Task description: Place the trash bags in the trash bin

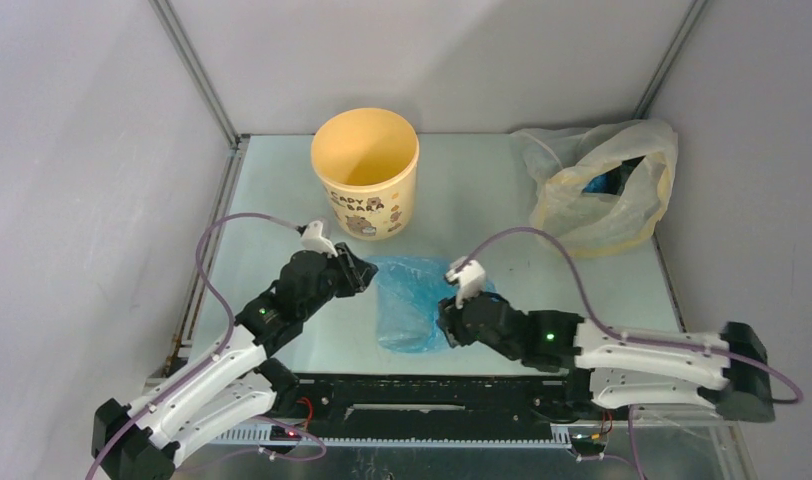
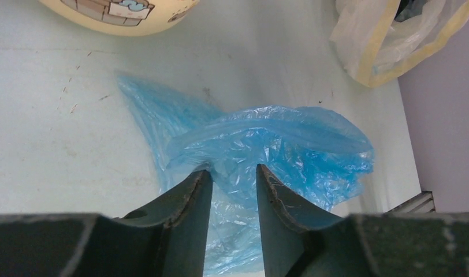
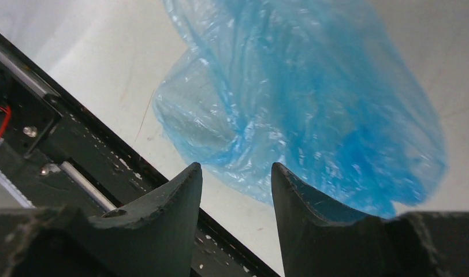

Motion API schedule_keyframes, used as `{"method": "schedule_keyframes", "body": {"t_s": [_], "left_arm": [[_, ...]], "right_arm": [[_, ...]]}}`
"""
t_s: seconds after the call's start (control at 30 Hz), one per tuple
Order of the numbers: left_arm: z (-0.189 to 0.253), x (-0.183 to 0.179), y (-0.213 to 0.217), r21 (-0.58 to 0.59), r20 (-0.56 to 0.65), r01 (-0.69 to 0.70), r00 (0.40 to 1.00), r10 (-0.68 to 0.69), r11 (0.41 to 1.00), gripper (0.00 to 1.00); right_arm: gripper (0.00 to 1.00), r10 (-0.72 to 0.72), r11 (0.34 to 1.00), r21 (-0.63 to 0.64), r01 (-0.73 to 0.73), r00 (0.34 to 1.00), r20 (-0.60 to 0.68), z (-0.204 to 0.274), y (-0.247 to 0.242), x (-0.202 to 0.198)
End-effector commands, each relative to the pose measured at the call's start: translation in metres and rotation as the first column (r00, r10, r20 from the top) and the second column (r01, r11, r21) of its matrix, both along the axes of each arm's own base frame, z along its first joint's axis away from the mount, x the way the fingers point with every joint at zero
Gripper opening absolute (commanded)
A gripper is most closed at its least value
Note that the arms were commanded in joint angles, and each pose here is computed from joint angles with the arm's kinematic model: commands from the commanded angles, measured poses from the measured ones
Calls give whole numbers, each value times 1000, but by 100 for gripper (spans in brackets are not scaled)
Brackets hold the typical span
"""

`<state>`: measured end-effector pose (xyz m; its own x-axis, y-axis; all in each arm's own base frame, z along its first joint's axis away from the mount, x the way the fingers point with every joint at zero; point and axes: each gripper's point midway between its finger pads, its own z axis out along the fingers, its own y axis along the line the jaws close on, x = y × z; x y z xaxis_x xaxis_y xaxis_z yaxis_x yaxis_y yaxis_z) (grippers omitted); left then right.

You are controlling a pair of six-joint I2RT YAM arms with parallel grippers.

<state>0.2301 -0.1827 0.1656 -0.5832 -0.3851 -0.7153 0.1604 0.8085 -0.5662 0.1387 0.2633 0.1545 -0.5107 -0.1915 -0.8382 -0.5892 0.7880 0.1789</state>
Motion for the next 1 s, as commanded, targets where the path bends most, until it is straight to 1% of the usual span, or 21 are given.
{"method": "schedule_keyframes", "body": {"t_s": [0.0, 0.07, 0.1, 0.17, 0.2, 0.3, 0.43, 0.47, 0.53, 0.57, 0.73, 0.87, 0.9, 0.93, 0.97], "left_arm": [[33, 14, -4, -20, 101, 8, 995, -6, 1000, 35], [35, 16, -2, -4, 113, -5, 994, 6, 1000, 27], [36, 18, 0, 2, 120, -12, 993, 11, 1000, 21], [38, 20, 1, 12, 128, -19, 992, 17, 1000, 2], [40, 20, 1, 16, 130, -17, 991, 15, 1000, 0], [46, 20, -1, 13, 134, -6, 991, 4, 1000, 0], [55, 20, -2, 4, 146, 0, 989, -1, 1000, 0], [57, 20, -2, 4, 150, -1, 989, 0, 1000, 0], [60, 22, -1, 10, 155, -7, 988, 5, 1000, 0], [61, 23, 0, 15, 156, -14, 988, 11, 1000, 0], [77, 24, -2, 3, 170, -8, 985, 7, 1000, 0], [94, 22, 0, -15, 192, -7, 981, 9, 1000, 0], [99, 21, 1, -19, 198, -8, 980, 12, 1000, 0], [103, 20, 2, -22, 204, -9, 979, 14, 1000, 0], [107, 19, 4, -20, 210, -14, 978, 18, 1000, 0]], "right_arm": [[51, 47, 998, 45, -49, 997, 54, 18, 49, 6], [51, 64, 998, 16, -66, 996, 64, 13, 64, 10], [52, 69, 997, 10, -70, 995, 70, 13, 71, 12], [53, 65, 998, -9, -64, 994, 85, 12, 82, 18], [53, 49, 999, -20, -47, 994, 94, 11, 84, 24], [53, -10, 998, -63, 16, 996, 89, 0, 87, 40], [53, -14, 996, -91, 19, 999, 52, -19, 97, 47], [50, -11, 996, -92, 15, 999, 44, -22, 98, 46], [41, -12, 994, -105, 15, 1000, 26, -29, 98, 44], [39, -17, 993, -113, 19, 1000, 17, -32, 97, 42], [40, -39, 986, -161, 37, 999, -6, -42, 87, 35], [33, -28, 986, -164, 26, 1000, -13, -43, 87, 31], [23, -20, 987, -160, 17, 1000, -16, -43, 89, 30], [10, -12, 988, -155, 9, 1000, -21, -43, 90, 29], [2, -6, 989, -146, 2, 1000, -24, -41, 92, 29]]}}
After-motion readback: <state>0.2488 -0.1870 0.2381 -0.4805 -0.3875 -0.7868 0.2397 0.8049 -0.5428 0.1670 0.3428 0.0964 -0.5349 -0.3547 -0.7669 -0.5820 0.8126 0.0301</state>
